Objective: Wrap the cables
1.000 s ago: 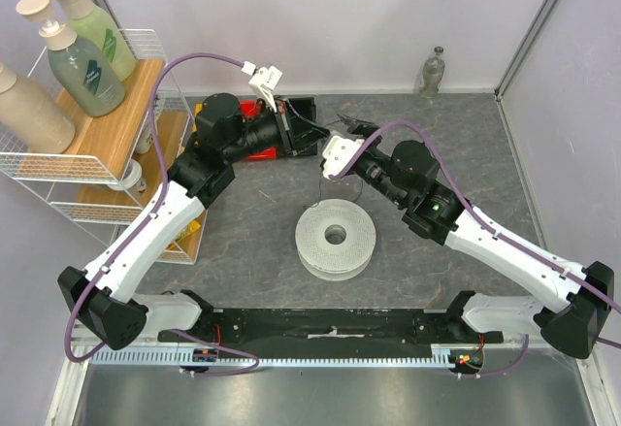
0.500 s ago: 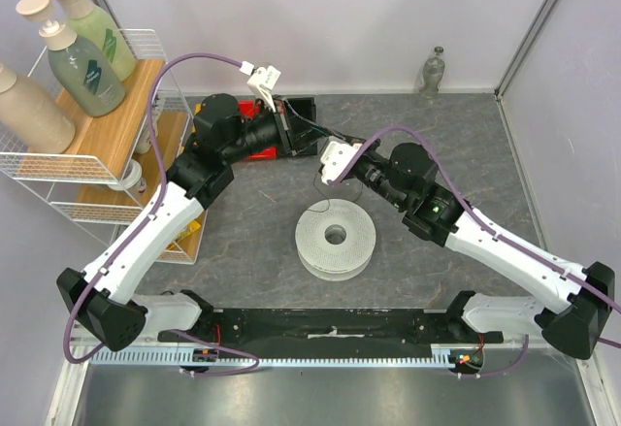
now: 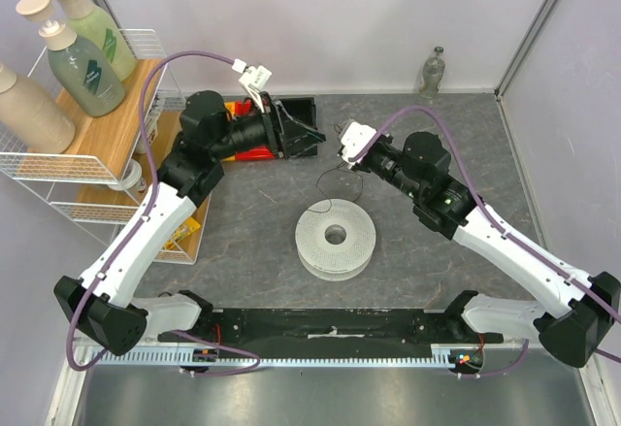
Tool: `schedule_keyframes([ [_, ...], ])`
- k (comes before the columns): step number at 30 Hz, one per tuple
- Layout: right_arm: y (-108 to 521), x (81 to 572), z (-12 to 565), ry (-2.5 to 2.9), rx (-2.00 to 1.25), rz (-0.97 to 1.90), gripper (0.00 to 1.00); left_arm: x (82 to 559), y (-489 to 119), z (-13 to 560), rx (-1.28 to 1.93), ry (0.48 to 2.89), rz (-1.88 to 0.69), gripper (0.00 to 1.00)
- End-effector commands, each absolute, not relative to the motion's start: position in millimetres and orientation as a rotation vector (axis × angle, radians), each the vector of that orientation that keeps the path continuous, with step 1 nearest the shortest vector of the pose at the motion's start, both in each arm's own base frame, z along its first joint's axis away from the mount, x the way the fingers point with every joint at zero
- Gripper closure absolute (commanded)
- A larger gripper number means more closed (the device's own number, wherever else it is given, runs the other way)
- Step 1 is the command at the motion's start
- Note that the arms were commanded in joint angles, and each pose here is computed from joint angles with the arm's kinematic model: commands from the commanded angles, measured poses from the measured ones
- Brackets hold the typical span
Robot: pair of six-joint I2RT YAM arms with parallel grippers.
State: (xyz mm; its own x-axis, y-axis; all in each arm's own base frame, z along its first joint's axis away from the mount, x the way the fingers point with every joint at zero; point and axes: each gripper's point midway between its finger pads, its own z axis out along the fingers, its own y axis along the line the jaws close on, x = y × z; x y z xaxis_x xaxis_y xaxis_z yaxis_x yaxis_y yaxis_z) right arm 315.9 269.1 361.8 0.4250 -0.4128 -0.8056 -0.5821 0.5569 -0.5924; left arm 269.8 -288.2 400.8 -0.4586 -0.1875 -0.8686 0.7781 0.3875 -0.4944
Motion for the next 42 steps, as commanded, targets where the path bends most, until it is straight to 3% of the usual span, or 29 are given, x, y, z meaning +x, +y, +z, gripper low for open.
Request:
schedule_keyframes([
  [1,266.9,299.5,388.7,1.146,-1.011,0.239,1.00,264.5,-267.9,435.8,0.639,1.543,-1.254,0.41],
  [5,265.3,297.6,379.8,1.188,-1.042,0.274,1.00,244.4,-268.5,428.6,0.922,1.435,-1.261,0.39],
  [13,278.1,266.9,371.0,1.203,-1.168,0.492,1.00,234.1,-294.8,412.3,0.988,1.509,-1.407,0.40],
  [22,279.2,268.4,384.9,1.251,-1.031,0.579,1.00,232.2,-306.1,401.3,0.837,1.538,-1.487,0.39],
  [28,280.5,269.1,385.6,1.245,-1.027,0.584,1.00,253.7,-308.0,394.5,0.700,1.626,-1.408,0.37],
  [42,284.6,268.2,385.8,1.240,-1.038,0.603,1.00,259.2,-316.7,397.0,0.680,1.622,-1.389,0.45],
])
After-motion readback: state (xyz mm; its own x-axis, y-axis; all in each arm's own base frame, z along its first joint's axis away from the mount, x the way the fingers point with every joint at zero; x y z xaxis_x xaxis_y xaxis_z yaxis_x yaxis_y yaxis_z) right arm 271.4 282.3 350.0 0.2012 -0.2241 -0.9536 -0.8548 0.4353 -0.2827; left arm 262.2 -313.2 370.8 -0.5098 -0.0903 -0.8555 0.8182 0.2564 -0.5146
